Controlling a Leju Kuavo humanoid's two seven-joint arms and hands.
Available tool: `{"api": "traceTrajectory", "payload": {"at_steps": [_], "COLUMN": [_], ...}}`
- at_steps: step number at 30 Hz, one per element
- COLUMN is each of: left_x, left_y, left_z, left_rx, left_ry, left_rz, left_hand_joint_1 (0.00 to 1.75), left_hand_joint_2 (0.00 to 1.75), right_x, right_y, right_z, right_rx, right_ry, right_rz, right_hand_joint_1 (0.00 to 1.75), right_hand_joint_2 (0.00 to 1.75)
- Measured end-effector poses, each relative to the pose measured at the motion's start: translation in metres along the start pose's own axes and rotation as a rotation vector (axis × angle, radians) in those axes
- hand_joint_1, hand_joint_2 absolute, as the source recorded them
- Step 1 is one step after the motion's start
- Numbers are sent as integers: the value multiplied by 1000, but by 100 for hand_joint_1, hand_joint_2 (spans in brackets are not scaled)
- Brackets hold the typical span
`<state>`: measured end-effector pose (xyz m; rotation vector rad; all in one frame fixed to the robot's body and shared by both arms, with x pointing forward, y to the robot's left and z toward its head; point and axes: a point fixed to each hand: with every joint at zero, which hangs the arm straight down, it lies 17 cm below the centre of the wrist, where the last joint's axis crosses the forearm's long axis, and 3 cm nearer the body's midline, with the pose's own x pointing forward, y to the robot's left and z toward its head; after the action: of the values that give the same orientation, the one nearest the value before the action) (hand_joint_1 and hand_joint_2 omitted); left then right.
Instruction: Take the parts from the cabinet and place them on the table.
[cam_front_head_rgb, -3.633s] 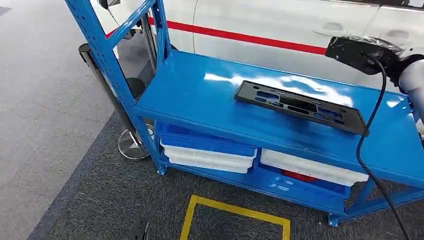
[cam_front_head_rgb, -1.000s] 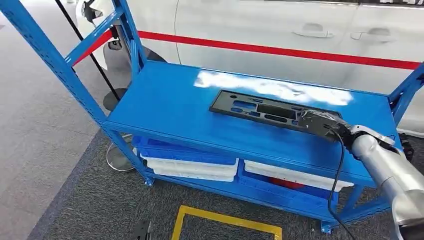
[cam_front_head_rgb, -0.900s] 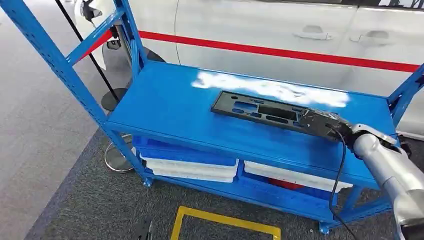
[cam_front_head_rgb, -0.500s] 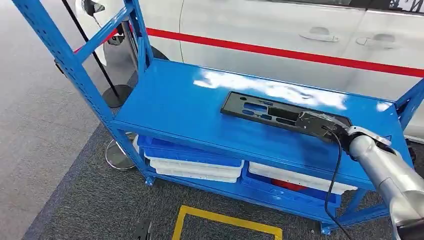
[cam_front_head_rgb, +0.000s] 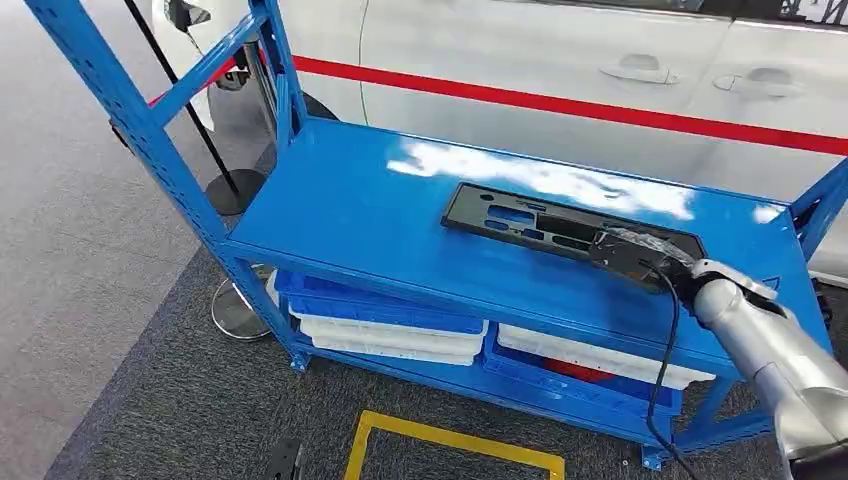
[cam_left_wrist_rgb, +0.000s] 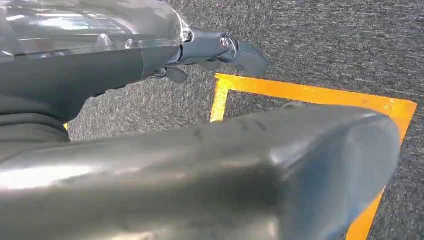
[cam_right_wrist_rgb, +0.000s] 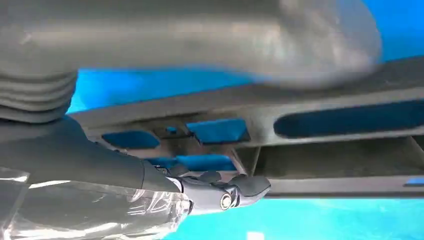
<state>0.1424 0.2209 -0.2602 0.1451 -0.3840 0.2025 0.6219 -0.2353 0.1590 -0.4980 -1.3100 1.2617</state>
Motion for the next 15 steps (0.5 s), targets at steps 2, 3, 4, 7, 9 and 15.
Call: {"api": "traceTrajectory", "payload": {"at_steps": [2, 3, 4, 7, 9, 15], "left_x": [-1, -1, -1, -2, -2, -2], "left_y": [0, 1, 1, 1, 2, 1], "left_z": [0, 0, 0, 0, 0, 0], "left_rx": [2, 3, 4, 9, 11, 11], "left_ry": [5, 8, 9, 12, 13, 15], "left_rz": [0, 0, -1, -1, -2, -1], "left_hand_joint_1": [0, 0, 0, 0, 0, 0], "left_hand_joint_2": [0, 0, 0, 0, 0, 0], "right_x": [-3, -2, -2, 0, 2, 2], "right_y": [6, 8, 9, 10, 11, 15], "right_z": [0, 0, -1, -2, -3, -3], "right_rx": [-2, -4, -5, -9, -7, 7], "right_ry": [4, 2, 1, 0, -1, 6], "right_rz": [13, 20, 26, 38, 44, 47], "right_hand_joint_1": [0, 0, 0, 0, 0, 0], "right_hand_joint_2": [175, 175, 175, 175, 175, 175]}}
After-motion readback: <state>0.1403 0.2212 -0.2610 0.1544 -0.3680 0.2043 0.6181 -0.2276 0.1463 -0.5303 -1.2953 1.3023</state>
